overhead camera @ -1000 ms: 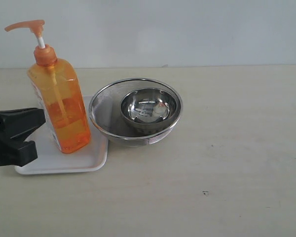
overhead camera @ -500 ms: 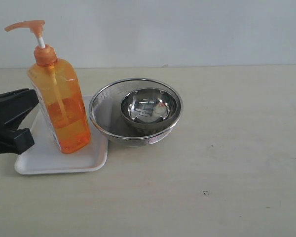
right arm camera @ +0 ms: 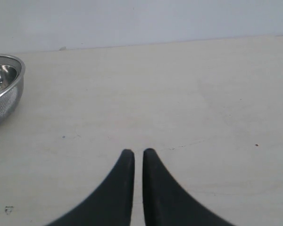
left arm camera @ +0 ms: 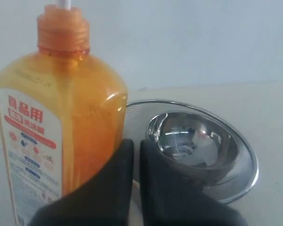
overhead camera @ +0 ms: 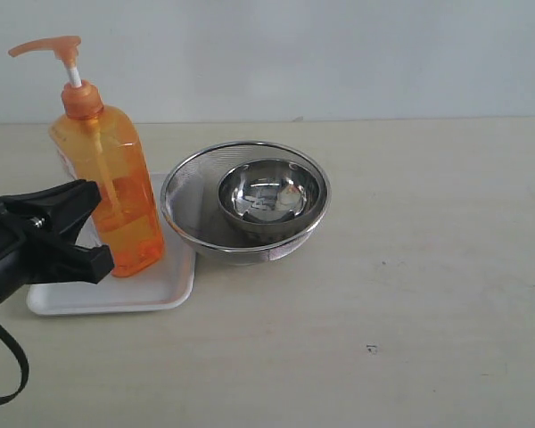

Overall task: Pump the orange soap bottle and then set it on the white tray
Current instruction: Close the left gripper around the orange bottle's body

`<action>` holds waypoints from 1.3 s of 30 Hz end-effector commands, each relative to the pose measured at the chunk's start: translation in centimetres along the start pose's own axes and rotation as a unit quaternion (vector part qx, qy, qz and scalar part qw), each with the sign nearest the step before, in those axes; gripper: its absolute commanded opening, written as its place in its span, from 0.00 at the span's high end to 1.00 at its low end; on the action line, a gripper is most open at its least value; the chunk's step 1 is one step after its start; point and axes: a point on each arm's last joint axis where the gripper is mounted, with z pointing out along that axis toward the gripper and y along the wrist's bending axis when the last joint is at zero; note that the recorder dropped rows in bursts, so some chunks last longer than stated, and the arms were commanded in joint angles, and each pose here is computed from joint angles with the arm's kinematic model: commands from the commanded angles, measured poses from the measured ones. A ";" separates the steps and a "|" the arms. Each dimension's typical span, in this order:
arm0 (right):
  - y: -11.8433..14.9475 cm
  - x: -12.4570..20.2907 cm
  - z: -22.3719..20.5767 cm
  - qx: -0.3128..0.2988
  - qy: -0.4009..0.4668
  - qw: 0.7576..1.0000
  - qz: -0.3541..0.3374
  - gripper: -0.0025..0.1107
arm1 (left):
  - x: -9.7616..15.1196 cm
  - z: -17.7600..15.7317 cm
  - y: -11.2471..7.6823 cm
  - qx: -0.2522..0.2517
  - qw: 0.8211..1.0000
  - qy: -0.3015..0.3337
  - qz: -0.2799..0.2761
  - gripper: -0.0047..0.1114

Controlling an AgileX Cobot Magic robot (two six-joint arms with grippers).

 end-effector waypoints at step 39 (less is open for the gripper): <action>0.0 -0.1 0.0 -0.002 -0.006 1.000 0.005 0.94 | 2.8 5.3 -0.4 -0.029 0.995 0.069 -0.059 0.28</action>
